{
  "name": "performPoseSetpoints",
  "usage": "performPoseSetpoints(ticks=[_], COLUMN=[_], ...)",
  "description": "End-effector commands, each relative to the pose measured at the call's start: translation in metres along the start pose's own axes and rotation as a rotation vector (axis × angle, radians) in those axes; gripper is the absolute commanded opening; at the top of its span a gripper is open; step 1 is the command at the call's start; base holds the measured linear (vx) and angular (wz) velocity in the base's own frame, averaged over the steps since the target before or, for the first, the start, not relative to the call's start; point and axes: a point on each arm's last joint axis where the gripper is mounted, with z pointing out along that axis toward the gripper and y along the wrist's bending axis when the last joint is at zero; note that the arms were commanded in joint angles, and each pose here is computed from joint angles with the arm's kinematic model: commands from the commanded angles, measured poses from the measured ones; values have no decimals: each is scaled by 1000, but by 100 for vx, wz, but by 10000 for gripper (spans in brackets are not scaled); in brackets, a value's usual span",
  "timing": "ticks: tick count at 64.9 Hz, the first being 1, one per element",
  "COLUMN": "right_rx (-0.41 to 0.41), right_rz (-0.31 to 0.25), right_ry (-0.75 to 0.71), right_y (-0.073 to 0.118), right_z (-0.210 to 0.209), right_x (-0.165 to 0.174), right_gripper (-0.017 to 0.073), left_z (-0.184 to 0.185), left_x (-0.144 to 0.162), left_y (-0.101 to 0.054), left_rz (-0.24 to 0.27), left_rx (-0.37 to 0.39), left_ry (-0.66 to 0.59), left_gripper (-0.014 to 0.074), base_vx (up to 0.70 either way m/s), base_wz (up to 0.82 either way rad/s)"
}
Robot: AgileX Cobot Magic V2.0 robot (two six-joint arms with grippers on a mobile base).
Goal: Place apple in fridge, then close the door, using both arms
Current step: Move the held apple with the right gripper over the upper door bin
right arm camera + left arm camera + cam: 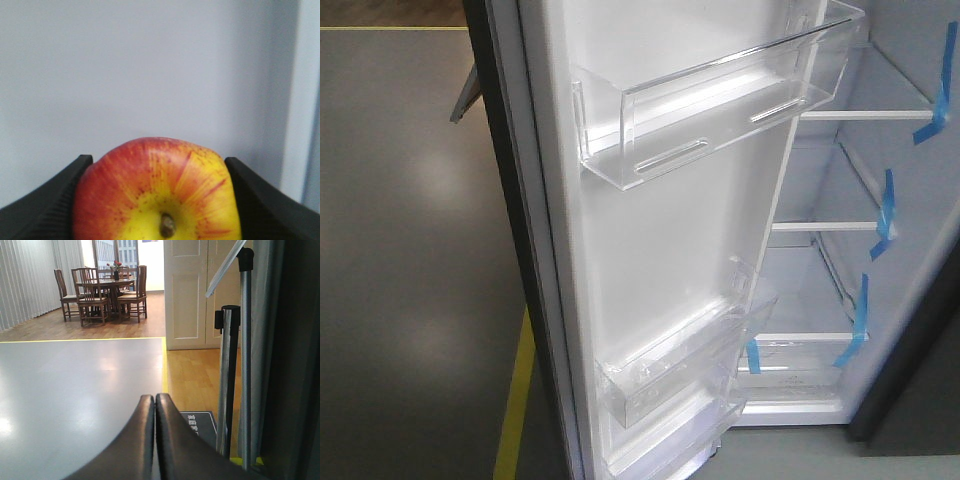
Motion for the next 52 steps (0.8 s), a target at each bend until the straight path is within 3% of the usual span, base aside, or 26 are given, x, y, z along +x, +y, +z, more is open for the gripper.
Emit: performPoseSetpoints(ticks=[1,17,28,37,52], right_rx=[-42,-50,-58,-72,-67], right_rz=[9,72,67,61,63], right_ry=[-56,39,90,116,113], right_y=[-1,-28,-33,-33,-33], right_z=[5,42,49,50,50], right_x=[-13,18,28,31,31], right_gripper=[84,92,138,252,534], left_z=[0,0,0,0,0], left_x=[2,2,2,2,2], left_y=[-2,-2,-2,-2,-2], left_rz=[-9,-9,-9,-9,-9], left_rx=[23,23,23,23,23], left_ry=[-56,-56,-56,-56,-56], left_gripper=[-6,-6,-6,-6,-6], base_vx=[0,0,0,0,0], base_wz=[0,0,0,0,0])
